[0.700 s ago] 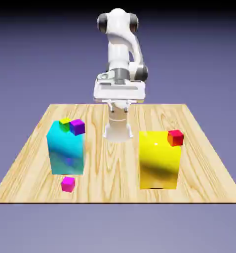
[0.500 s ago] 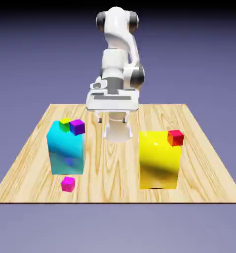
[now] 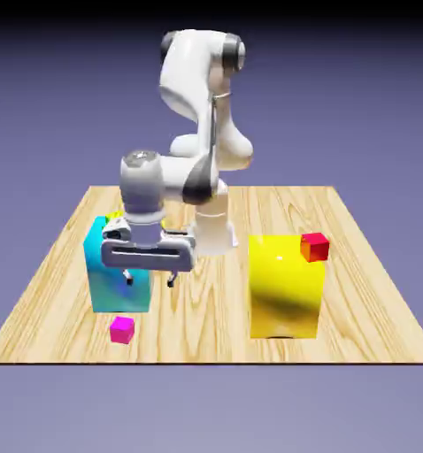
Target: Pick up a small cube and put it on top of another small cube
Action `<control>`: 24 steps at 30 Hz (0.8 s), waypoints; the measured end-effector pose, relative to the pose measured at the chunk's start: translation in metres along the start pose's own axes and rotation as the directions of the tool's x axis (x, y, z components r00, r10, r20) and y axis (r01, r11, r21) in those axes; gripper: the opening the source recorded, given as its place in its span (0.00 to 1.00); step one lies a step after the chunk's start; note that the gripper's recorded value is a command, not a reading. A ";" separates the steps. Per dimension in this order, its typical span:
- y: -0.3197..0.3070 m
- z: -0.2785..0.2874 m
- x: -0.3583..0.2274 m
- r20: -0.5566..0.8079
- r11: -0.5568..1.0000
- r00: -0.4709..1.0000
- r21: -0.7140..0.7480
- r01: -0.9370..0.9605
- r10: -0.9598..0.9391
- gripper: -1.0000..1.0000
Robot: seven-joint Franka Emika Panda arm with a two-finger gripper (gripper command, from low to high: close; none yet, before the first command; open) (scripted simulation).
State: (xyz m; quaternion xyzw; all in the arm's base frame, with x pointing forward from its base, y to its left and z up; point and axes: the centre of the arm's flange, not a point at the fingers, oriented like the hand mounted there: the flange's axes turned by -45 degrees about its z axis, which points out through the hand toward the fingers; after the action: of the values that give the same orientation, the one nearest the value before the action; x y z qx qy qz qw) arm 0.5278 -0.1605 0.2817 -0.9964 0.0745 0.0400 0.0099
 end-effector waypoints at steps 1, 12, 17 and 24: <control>0.008 0.010 0.004 0.039 1.000 0.999 0.000 -0.008 0.008 0.50; 0.081 0.105 0.021 0.386 0.997 0.919 -0.007 -0.081 0.077 0.50; 0.080 0.171 0.004 0.387 0.997 0.919 -0.007 -0.081 0.077 0.00; 0.090 0.065 0.009 0.385 0.992 0.916 0.003 -0.126 0.115 0.00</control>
State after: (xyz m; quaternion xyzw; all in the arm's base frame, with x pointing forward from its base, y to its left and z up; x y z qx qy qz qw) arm 0.5178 -0.2494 0.2149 -0.9625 0.1330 0.2338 0.0357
